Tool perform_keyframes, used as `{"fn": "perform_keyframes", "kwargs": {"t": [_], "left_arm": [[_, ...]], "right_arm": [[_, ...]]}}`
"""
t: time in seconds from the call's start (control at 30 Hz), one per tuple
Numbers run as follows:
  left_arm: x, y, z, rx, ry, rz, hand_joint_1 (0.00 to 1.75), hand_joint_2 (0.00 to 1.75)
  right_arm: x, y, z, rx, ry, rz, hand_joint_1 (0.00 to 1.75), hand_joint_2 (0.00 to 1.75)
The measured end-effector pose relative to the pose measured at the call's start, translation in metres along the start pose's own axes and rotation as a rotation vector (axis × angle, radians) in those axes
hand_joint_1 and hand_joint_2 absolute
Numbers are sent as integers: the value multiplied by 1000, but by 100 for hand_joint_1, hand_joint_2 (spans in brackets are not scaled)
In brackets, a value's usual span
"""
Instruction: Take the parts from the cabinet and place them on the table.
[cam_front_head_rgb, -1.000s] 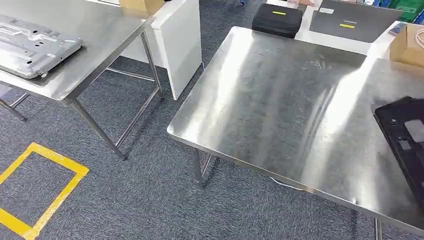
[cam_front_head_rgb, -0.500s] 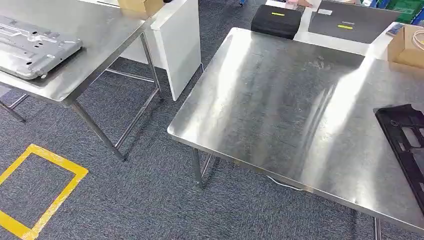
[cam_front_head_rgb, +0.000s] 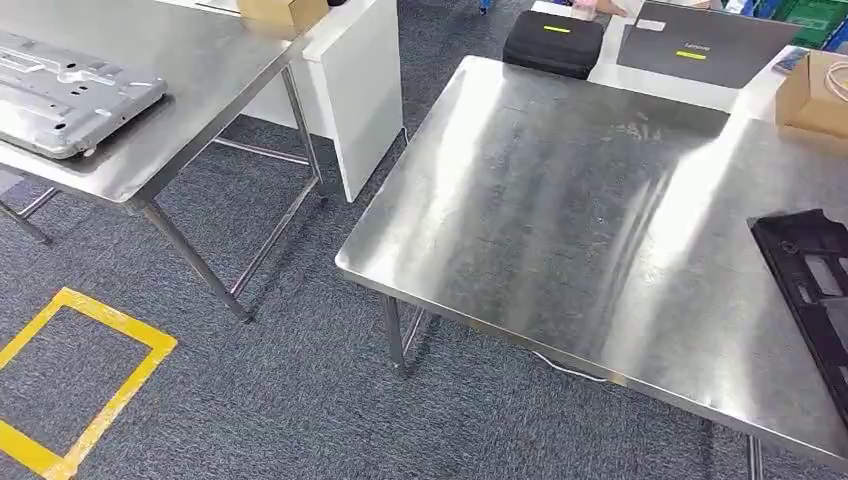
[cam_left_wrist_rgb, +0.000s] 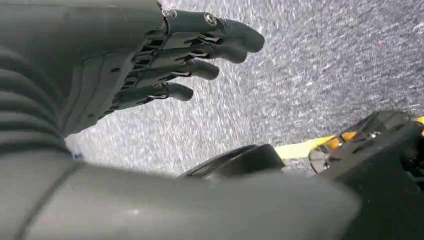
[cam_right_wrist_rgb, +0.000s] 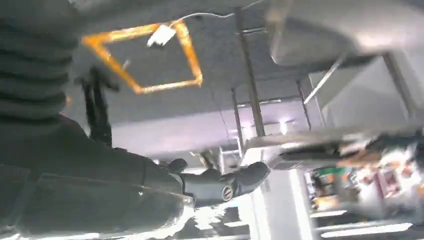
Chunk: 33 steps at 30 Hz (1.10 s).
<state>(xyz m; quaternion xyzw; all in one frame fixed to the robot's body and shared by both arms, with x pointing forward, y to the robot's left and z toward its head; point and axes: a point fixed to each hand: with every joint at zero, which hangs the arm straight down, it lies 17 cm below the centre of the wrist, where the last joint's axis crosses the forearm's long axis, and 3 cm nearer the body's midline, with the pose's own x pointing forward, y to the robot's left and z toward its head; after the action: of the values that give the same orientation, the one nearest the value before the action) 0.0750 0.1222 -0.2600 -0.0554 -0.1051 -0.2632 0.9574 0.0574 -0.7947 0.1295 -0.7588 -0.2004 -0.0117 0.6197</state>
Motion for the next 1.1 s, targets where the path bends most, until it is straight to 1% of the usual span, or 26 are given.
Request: {"fn": "perform_keyframes", "kwargs": {"t": [0.17,0.23,0.33,0.53,0.67,0.8,0.93,1.1], "left_arm": [[-1,-2,0,-10,8,19,0,0],[-1,-1,0,-8,9,19,0,0],[0,2,0,6,3,27,0,0],[17,11,-1,62,-55,61,0,0],[23,9,-1,61,-77,91,0,0],[23,2,0,46,-74,112,0,0],[22,-5,1,34,-56,97,0,0],[22,-6,1,43,-52,93,0,0]], "right_arm": [[-2,-21,49,-34,13,46,0,175],[-2,-26,61,-42,15,54,0,175],[8,-25,79,-36,-21,67,0,175],[31,8,123,22,-49,45,0,175],[39,38,152,112,-35,30,0,175],[34,72,183,196,32,43,0,175],[21,104,212,278,107,22,0,175],[3,147,258,393,212,1,0,175]]}}
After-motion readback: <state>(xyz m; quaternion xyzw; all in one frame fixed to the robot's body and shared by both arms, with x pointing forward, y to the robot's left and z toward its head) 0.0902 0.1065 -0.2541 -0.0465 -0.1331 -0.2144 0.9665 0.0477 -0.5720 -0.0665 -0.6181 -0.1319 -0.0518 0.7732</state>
